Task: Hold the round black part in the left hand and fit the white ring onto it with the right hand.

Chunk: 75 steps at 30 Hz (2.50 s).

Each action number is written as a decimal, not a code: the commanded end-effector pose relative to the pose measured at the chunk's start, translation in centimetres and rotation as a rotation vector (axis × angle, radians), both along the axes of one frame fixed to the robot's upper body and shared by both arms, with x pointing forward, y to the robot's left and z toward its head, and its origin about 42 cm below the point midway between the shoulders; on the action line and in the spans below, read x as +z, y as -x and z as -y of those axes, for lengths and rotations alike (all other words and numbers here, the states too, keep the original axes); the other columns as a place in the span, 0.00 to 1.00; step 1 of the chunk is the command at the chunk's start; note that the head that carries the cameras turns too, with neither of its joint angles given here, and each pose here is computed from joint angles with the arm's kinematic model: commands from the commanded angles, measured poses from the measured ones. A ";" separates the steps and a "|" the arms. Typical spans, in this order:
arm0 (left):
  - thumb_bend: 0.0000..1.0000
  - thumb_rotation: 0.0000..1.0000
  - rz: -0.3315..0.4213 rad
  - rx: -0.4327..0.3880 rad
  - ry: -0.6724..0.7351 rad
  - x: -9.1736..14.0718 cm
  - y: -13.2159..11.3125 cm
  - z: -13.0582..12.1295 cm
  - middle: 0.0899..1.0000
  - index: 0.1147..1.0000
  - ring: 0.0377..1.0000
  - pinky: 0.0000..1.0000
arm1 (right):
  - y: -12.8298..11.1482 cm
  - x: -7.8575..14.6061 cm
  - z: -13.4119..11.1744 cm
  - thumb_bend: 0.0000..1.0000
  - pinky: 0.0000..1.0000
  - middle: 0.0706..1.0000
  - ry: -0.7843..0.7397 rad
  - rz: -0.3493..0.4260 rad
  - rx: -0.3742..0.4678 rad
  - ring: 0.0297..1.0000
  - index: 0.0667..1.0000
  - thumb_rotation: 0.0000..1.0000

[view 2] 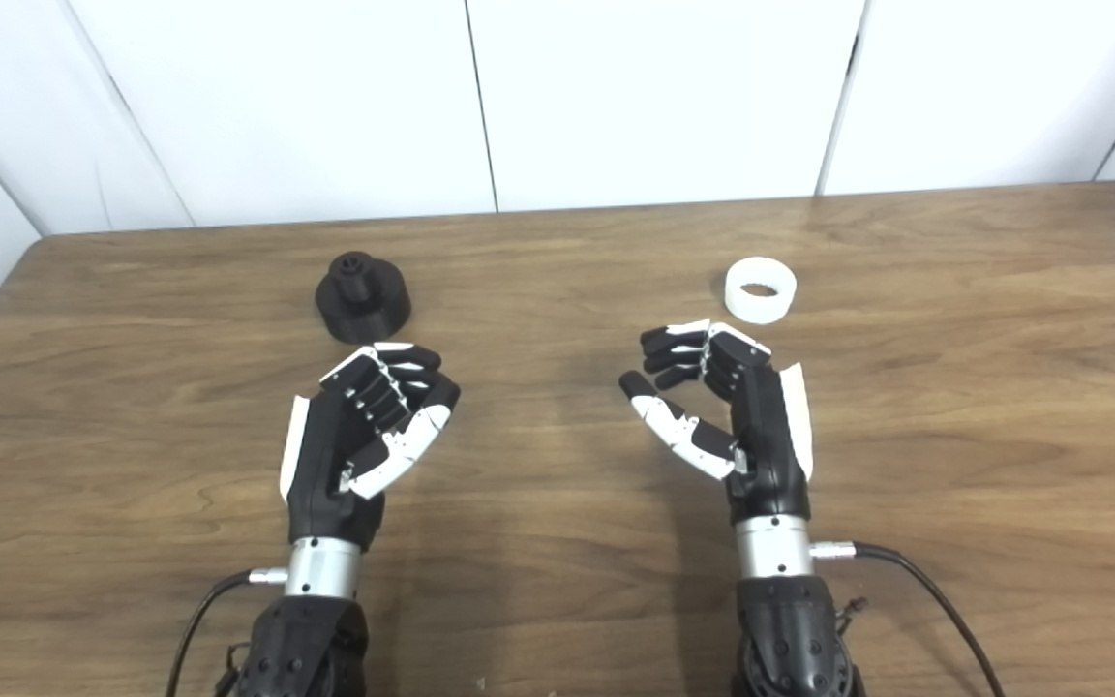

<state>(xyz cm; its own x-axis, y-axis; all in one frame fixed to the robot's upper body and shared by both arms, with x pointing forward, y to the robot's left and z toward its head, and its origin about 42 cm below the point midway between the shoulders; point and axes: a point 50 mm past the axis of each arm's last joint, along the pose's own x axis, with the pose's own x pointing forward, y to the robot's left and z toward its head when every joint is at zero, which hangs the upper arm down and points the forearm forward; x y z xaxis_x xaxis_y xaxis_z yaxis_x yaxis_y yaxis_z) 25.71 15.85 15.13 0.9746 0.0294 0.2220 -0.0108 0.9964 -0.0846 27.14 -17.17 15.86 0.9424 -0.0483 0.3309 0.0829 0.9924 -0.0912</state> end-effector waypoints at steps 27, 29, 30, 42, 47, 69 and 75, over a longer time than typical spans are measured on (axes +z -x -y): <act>0.51 0.00 0.042 -0.027 -0.042 1.0 -0.1 1.4 0.43 0.42 0.41 0.37 | 0.1 0.8 0.8 0.50 0.42 0.59 0.017 0.040 0.023 0.50 0.46 0.14; 0.51 0.00 0.034 -0.025 -0.037 0.8 -0.2 1.9 0.44 0.42 0.42 0.39 | 0.1 0.4 1.5 0.50 0.43 0.60 0.045 0.039 0.015 0.51 0.46 0.15; 0.51 0.00 0.031 -0.021 -0.038 0.8 -0.2 2.1 0.44 0.42 0.42 0.39 | 0.1 0.3 1.8 0.50 0.43 0.60 0.047 0.037 0.013 0.51 0.46 0.15; 0.51 0.00 0.038 -0.013 -0.045 0.6 -0.4 2.2 0.44 0.41 0.41 0.36 | 0.0 -0.3 2.4 0.50 0.43 0.60 0.032 0.021 0.013 0.50 0.46 0.16; 0.51 0.00 0.043 -0.011 -0.058 0.9 -0.5 1.9 0.44 0.42 0.41 0.37 | 0.0 -0.3 2.5 0.51 0.43 0.60 0.036 0.023 0.016 0.50 0.46 0.16; 0.50 0.07 0.077 0.068 -0.506 6.6 -2.3 -4.9 0.61 0.43 0.57 0.46 | -0.4 -0.1 2.5 0.50 0.43 0.60 0.041 0.027 0.018 0.50 0.46 0.15; 0.50 0.08 0.083 0.144 -0.635 7.7 -2.9 -5.7 0.64 0.43 0.61 0.50 | -0.5 0.0 2.8 0.50 0.43 0.60 0.056 0.034 0.009 0.50 0.46 0.15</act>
